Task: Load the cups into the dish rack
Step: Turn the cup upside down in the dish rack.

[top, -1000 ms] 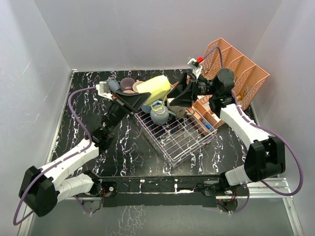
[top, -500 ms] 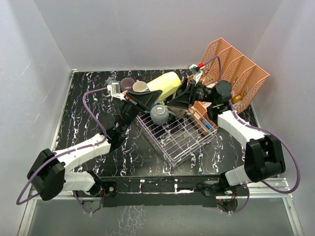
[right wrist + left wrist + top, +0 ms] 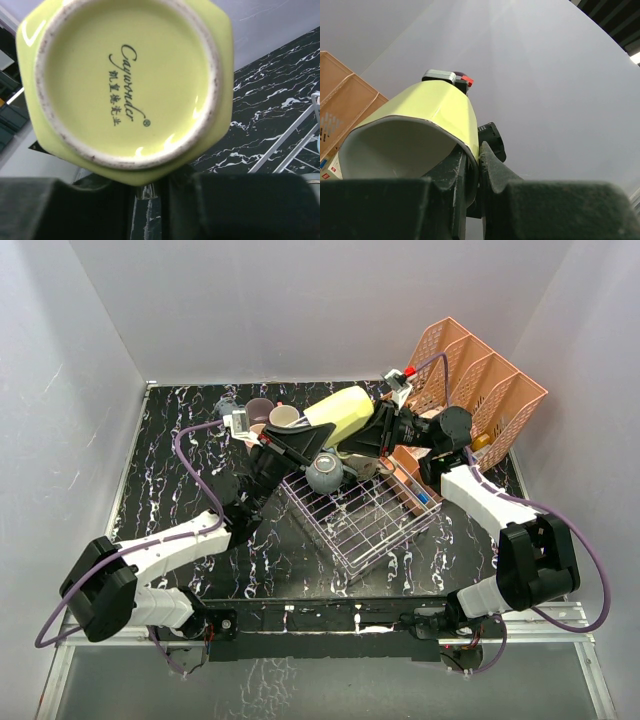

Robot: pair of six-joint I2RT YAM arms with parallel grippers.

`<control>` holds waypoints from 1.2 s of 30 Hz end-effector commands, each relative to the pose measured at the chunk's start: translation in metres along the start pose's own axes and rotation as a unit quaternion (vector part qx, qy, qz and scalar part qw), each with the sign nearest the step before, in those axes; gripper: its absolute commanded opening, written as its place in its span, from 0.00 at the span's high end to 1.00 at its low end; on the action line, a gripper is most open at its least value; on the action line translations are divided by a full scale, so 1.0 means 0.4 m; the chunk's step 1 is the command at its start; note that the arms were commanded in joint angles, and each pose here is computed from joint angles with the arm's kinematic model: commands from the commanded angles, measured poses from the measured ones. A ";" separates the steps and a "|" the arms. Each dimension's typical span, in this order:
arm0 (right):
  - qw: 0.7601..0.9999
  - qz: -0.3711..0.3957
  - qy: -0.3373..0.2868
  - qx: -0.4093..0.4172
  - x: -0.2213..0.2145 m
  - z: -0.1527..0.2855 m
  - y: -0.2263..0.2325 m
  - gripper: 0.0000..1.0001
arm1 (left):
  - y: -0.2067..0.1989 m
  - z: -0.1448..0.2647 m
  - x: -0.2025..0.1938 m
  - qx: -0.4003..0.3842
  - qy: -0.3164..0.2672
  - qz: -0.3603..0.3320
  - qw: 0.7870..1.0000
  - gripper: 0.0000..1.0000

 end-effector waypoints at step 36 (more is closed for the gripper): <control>0.938 0.265 0.104 -0.197 -0.030 0.224 -0.099 0.92 | 0.083 0.433 0.050 0.265 0.234 -0.203 0.913 0.13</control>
Point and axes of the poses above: each gripper's point midway between its finger pads, its own z axis back along the fingers, its own y axis along the line the jaws close on, x = y × z, the point moved 7 cm from there along z, back along the fingers, and after that the axes turned 15 degrees about -z, right-handed, at the moved point
